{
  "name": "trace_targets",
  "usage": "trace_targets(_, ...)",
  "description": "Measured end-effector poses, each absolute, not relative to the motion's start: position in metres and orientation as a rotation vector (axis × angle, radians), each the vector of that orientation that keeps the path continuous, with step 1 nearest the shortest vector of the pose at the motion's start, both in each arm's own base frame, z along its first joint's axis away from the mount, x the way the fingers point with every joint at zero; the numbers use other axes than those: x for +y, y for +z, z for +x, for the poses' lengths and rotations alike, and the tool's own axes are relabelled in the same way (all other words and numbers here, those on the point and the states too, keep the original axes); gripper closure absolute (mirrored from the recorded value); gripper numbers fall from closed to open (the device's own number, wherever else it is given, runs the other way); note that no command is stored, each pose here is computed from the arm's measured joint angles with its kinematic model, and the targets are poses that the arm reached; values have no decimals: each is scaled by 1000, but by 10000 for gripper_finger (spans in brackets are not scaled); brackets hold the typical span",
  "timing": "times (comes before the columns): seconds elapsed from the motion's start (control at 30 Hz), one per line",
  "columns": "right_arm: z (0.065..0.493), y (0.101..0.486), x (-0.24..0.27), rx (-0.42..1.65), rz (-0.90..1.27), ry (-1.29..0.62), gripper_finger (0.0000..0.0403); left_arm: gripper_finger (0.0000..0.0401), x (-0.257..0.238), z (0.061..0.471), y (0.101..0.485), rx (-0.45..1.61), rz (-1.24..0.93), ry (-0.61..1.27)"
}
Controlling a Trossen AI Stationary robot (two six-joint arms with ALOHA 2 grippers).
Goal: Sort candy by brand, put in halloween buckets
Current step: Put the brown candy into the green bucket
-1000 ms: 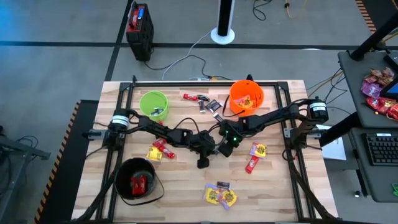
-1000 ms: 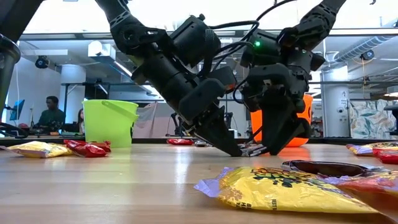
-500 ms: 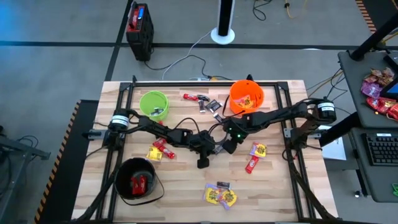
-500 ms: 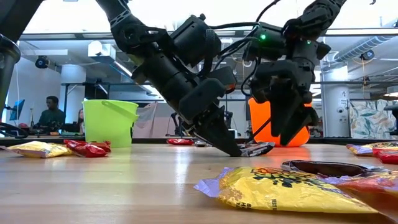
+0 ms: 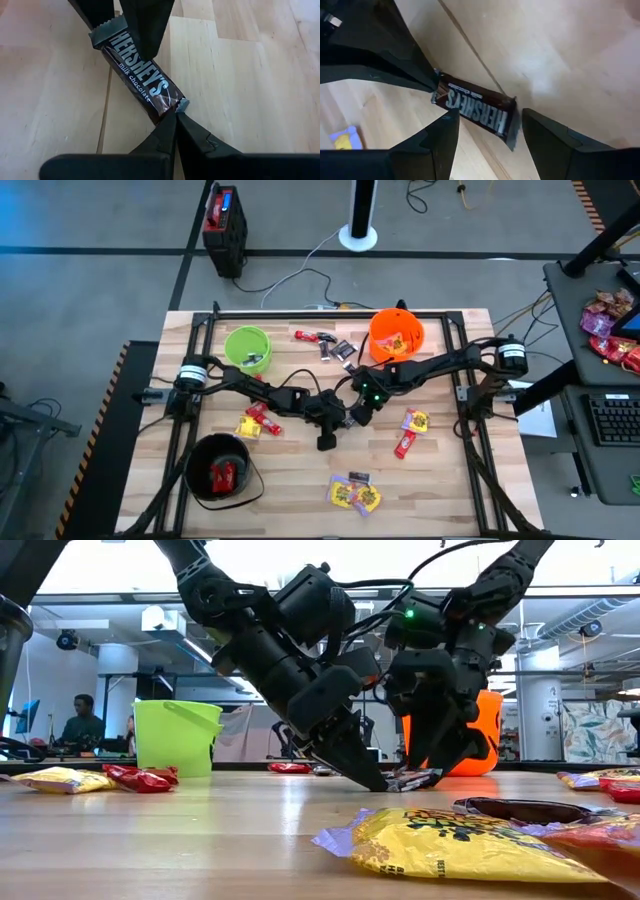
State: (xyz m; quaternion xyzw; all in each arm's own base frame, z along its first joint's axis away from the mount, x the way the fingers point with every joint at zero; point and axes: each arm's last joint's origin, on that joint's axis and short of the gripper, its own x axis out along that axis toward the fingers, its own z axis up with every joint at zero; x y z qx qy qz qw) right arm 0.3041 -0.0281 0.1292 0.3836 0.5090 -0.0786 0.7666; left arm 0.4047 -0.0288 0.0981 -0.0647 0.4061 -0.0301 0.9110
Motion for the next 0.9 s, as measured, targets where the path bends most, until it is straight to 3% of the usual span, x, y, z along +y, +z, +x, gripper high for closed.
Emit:
trace_targets(0.27, 311, 123, -26, 1082, 824, -104, 222, 401, -29, 405, 98, 838, -133, -61)
trace_targets(0.6, 311, 124, -25, 1075, 814, -81, 375, 401, -28, 405, 101, 829, -167, -46)
trace_targets(0.9, 307, 147, -23, 1025, 841, -15, 379, 401, -30, 393, 149, 889, -146, -116)
